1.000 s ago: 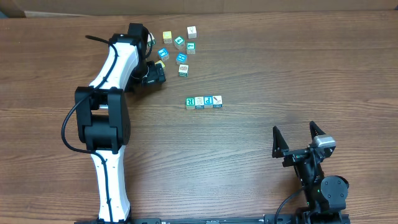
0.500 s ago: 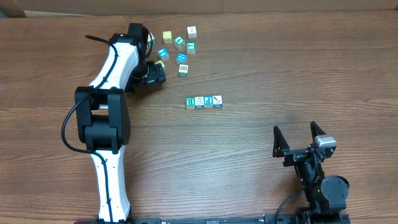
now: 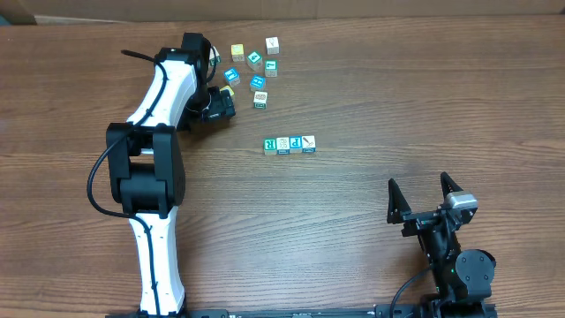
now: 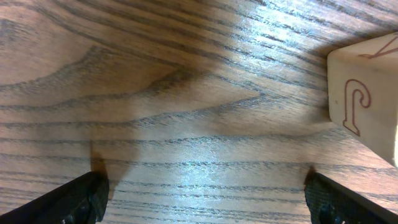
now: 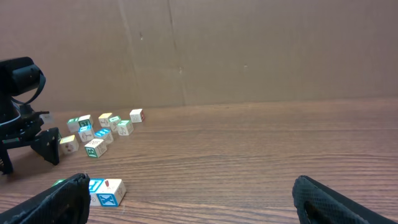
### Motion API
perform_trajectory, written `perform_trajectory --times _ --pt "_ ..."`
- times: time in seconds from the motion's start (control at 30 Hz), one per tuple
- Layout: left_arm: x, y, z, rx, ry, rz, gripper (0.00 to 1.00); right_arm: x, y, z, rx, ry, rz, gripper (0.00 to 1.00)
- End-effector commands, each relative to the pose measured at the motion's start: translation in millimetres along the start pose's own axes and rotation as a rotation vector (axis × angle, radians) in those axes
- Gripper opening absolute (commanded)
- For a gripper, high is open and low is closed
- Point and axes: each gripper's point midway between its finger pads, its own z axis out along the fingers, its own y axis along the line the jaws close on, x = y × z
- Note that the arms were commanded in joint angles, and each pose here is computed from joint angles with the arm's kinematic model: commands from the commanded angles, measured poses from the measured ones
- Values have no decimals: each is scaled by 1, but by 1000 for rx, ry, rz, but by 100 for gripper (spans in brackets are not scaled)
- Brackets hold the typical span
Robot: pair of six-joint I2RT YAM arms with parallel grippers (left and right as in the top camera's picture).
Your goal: Form a horizontal line
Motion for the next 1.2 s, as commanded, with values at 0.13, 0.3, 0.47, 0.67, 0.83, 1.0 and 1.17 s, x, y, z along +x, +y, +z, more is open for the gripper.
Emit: perform_trajectory --times 0.13,0.3,0.47,0.67,0.83,1.0,1.17 --pt "3 0 4 -19 3 11 100 2 -2 0 5 -1 3 100" --pt "3 0 4 -19 5 11 100 2 -2 0 5 -1 3 100" --pt "-1 10 4 -21 5 -10 100 2 -2 0 5 -1 3 100" --pt "-11 37 5 -24 5 -72 100 2 -2 0 5 -1 3 100" --pt "-23 78 3 -28 0 -164 100 2 -2 0 5 -1 3 100" --pt "-40 115 -38 -9 -86 -248 100 2 -2 0 5 -1 3 100" --pt "-55 153 -131 30 -285 -329 100 2 -2 0 5 -1 3 100"
